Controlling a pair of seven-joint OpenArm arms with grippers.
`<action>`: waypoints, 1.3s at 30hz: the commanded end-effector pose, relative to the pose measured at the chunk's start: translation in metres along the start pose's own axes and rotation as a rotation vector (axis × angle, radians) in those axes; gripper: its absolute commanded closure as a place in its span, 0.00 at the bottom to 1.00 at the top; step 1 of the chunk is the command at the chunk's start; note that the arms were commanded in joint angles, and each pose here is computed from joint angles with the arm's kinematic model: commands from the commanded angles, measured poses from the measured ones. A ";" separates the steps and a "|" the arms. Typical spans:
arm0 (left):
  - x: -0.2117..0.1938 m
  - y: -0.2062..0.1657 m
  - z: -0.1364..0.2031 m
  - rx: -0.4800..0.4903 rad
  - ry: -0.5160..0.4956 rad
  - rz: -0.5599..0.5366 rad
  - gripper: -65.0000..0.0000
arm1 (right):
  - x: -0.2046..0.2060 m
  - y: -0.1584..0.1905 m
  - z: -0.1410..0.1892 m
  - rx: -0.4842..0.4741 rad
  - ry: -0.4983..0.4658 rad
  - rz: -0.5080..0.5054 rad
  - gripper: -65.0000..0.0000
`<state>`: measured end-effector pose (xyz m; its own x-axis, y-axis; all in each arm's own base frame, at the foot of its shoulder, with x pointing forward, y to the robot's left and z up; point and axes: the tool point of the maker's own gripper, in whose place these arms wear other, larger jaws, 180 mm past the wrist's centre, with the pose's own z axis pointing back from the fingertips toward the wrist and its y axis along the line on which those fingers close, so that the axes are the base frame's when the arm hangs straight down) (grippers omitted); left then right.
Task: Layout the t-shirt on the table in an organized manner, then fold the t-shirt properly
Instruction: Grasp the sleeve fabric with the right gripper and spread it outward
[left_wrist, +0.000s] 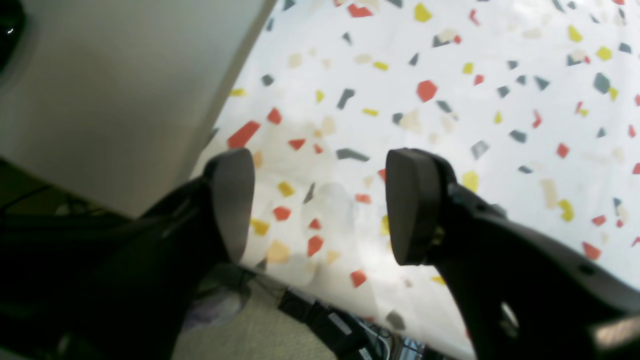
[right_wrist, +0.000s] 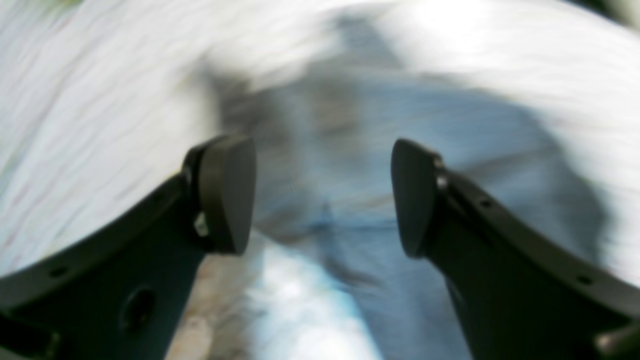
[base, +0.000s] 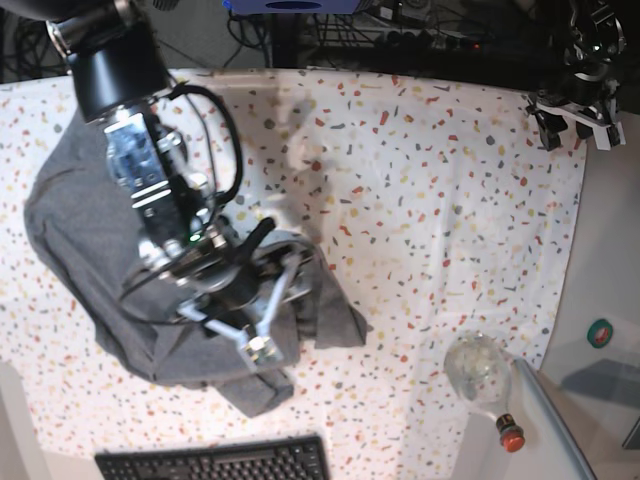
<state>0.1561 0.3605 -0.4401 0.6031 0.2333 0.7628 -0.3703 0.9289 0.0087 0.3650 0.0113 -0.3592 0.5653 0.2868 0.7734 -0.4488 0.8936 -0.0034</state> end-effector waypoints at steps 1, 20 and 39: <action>0.016 0.005 0.002 0.005 -0.046 -0.013 0.40 | 0.005 0.000 -0.006 -0.007 -0.009 0.036 0.40; 0.010 0.010 0.009 0.012 -0.031 -0.026 0.40 | -0.029 0.019 -0.100 0.034 0.145 0.006 0.40; 0.004 0.012 0.009 0.019 -0.017 -0.018 0.40 | -0.052 0.065 -0.093 0.118 0.164 0.141 1.00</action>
<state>0.1447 0.3620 -0.4406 0.6166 0.2280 0.7536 -0.3702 0.9287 0.0219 0.3542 0.0797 -0.4764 0.6218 0.4876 0.6129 -0.6081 0.7938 -0.0146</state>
